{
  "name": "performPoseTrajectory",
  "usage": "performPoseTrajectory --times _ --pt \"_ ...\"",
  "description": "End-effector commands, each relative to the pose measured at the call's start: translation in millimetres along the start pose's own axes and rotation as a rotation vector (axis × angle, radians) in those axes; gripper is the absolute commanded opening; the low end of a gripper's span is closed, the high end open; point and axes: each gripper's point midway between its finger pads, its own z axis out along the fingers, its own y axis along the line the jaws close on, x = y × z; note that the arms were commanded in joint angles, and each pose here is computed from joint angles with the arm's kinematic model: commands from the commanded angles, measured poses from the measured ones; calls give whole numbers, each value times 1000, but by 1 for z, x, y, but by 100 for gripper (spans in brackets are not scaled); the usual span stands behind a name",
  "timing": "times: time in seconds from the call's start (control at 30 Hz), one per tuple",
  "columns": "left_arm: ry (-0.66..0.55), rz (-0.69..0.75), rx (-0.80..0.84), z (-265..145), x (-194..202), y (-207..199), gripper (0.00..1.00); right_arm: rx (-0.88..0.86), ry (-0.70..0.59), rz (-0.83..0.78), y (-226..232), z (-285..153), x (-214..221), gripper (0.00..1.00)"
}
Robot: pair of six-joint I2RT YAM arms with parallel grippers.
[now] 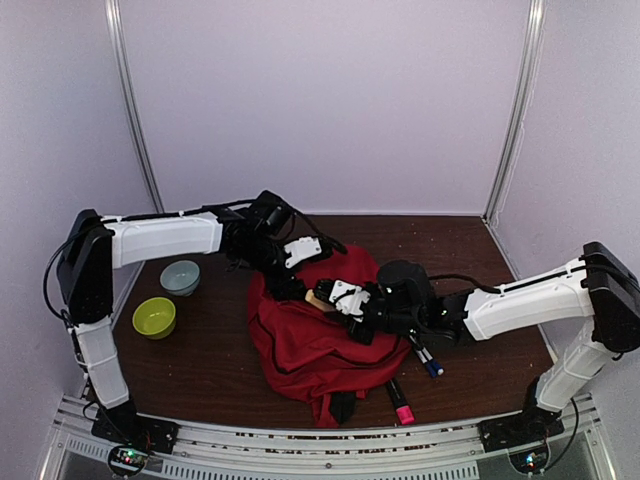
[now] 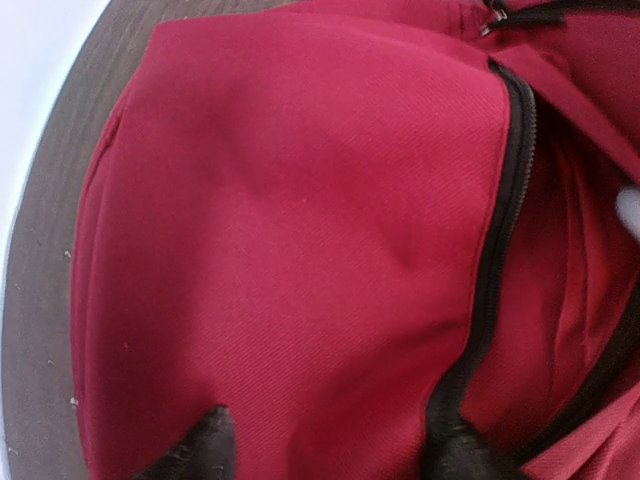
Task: Pack the student bag
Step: Pick up the lower front pocket of the student bag.
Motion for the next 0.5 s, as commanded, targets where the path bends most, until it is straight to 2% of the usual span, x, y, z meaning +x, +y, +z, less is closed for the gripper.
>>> performPoseTrajectory --times 0.0,0.07,0.1,0.13,0.3,0.47 --pt "68 -16 -153 -14 11 27 51 12 32 -33 2 2 4 0" --pt "16 -36 -170 -23 2 28 22 23 44 -46 -1 2 5 0" --pt "-25 -45 -176 -29 -6 28 9 35 48 -51 -4 2 4 0" --pt "-65 -54 -183 -33 -12 28 0 45 50 -55 -6 1 3 0" --pt "-226 -100 -235 -60 -34 29 0 113 59 -97 -20 -1 -2 0" --pt "-323 -142 -260 -82 -49 29 0 165 71 -144 -41 -4 -12 0"
